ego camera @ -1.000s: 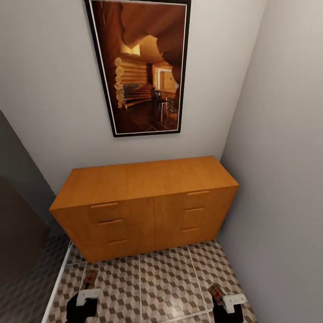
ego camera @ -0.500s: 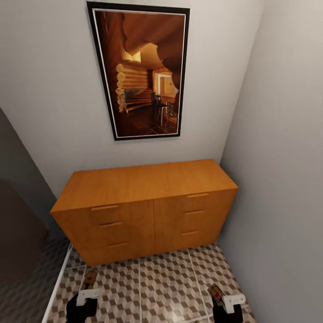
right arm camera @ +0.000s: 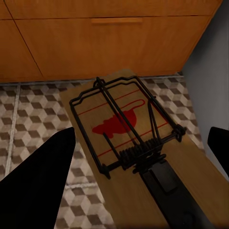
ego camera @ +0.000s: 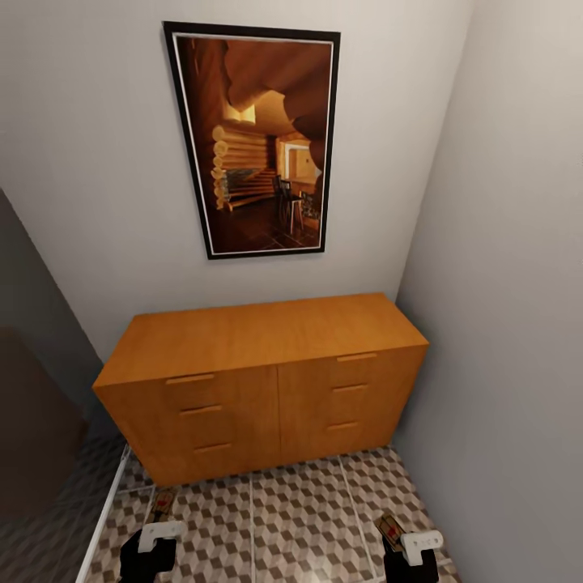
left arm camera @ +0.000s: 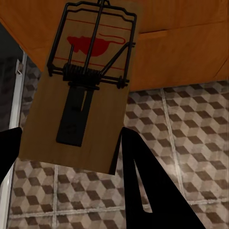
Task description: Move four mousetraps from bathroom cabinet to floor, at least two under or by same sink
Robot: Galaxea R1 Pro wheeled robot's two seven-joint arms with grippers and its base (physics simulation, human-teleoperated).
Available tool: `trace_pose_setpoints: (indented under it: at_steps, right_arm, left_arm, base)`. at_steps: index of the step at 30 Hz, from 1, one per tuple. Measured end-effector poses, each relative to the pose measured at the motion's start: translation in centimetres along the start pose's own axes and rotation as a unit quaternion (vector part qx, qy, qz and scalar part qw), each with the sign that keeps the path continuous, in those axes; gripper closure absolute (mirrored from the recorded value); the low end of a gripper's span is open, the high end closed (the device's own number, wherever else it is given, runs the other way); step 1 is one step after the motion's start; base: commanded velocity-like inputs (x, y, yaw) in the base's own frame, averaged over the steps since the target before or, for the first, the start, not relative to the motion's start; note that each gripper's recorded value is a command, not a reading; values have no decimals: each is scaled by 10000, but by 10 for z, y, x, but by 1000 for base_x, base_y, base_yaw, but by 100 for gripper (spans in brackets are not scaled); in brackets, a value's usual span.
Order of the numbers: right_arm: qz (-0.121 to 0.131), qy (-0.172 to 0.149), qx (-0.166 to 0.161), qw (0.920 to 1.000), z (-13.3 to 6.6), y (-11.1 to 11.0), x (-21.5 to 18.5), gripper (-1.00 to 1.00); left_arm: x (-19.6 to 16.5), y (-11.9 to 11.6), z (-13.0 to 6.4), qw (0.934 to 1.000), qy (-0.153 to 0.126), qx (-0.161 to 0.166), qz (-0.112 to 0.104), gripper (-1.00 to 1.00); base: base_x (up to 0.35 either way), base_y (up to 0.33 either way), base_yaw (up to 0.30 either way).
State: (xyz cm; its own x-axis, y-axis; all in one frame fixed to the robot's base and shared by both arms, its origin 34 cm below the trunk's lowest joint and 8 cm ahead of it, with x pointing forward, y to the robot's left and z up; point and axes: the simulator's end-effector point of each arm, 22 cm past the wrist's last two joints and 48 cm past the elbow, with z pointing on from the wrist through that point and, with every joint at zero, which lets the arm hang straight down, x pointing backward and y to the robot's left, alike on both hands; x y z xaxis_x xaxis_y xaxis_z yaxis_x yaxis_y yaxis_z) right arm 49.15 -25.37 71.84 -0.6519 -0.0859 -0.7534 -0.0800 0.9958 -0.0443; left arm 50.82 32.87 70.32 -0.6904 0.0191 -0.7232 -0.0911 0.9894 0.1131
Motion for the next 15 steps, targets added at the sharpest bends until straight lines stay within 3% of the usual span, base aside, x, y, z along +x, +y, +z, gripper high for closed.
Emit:
trace_pose_setpoints:
  at_steps: [11,15]
  right_arm:
    - [6,-25,11,10000,-2,0,-3,100]
    - [8,-44,19,10000,-2,-1,-4,100]
  left_arm:
    - [-9,-34,-3,9996,-90,226,-115,100]
    - [-12,-36,-4,9996,-118,226,-142,100]
  base:
    - [0,0,0]
    - [0,0,0]
